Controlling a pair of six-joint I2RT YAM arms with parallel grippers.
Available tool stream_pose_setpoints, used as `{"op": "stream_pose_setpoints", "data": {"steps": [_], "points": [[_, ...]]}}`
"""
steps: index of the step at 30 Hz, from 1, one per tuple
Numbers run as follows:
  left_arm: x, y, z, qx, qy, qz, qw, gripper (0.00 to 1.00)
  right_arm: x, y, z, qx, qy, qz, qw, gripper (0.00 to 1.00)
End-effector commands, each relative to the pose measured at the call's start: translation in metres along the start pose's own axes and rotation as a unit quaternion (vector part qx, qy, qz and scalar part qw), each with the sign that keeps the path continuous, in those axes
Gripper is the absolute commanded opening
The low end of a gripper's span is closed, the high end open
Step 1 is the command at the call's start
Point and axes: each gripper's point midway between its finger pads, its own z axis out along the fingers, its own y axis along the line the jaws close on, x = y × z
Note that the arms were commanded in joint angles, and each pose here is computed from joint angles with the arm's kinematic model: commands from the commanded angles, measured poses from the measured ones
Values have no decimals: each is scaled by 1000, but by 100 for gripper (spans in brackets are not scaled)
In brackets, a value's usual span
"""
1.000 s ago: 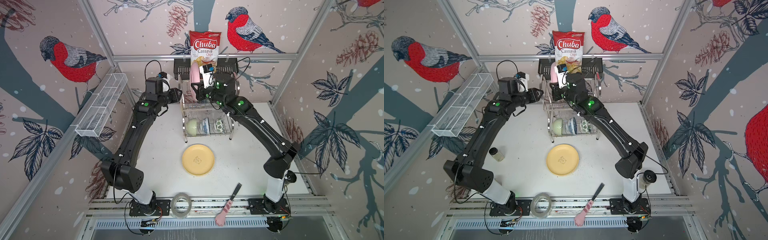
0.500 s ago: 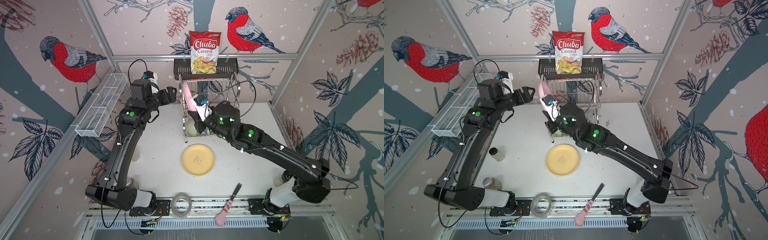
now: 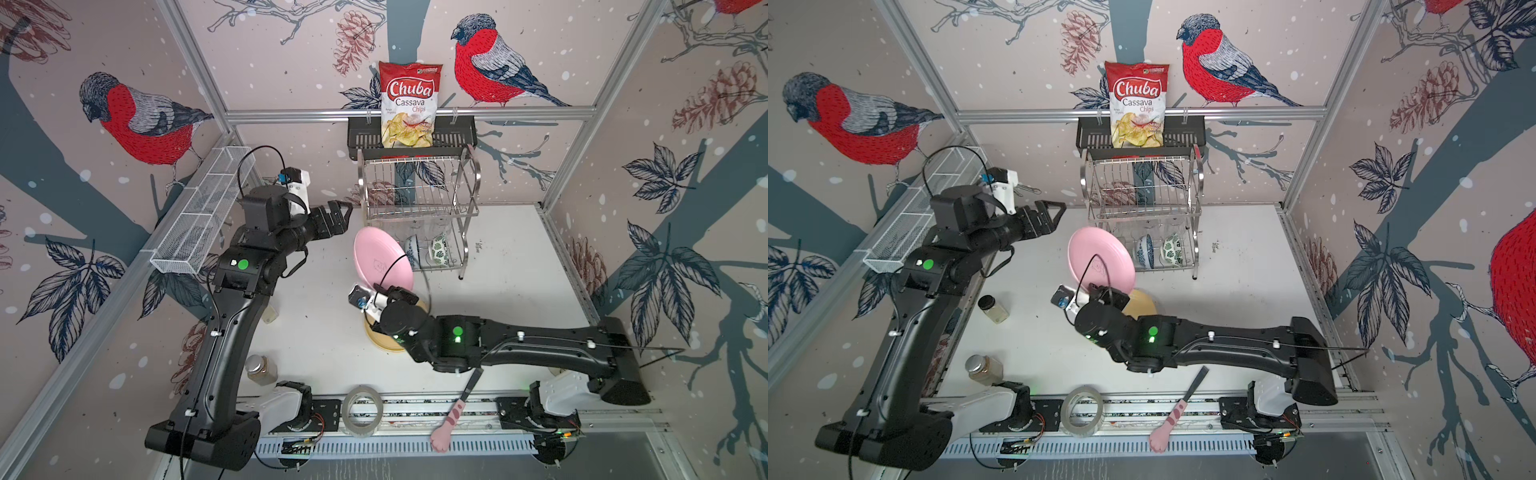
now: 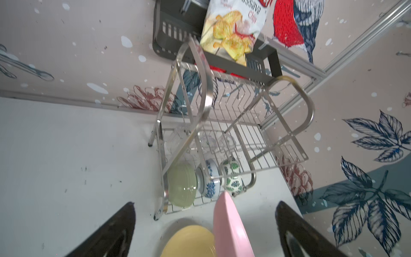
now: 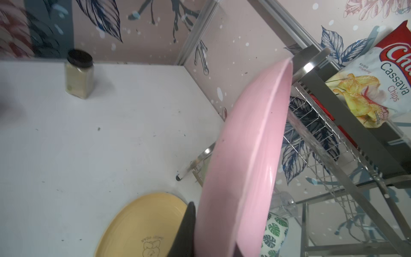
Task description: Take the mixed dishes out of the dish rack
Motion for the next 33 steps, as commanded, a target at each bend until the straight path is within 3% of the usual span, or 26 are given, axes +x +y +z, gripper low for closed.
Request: {"op": "stream_pose_setpoints", "data": {"steps": [1, 9, 12, 16, 21, 27, 29, 33], "points": [[41, 6, 4, 13, 62, -4, 998, 97, 7, -6, 9, 77, 30, -37, 996, 0], [111, 43, 17, -24, 132, -16, 991, 96, 10, 30, 29, 80, 39, -78, 993, 0], [123, 44, 26, -6, 144, -28, 989, 89, 9, 36, 32, 87, 39, -87, 992, 0], [133, 41, 35, 18, 153, -42, 987, 49, 8, 39, 35, 94, 41, -92, 990, 0], [139, 42, 40, 25, 157, -51, 986, 21, 4, 37, 36, 100, 34, -82, 991, 0], [138, 37, 38, 40, 144, -59, 987, 0, 1, 37, 40, 82, 23, -58, 995, 20], [137, 36, 37, 44, 140, -59, 987, 0, 0, 42, 40, 52, 17, -42, 998, 28], [136, 31, 38, 58, 141, -62, 986, 0, -1, 52, 35, -9, 0, -4, 1000, 53]]}}
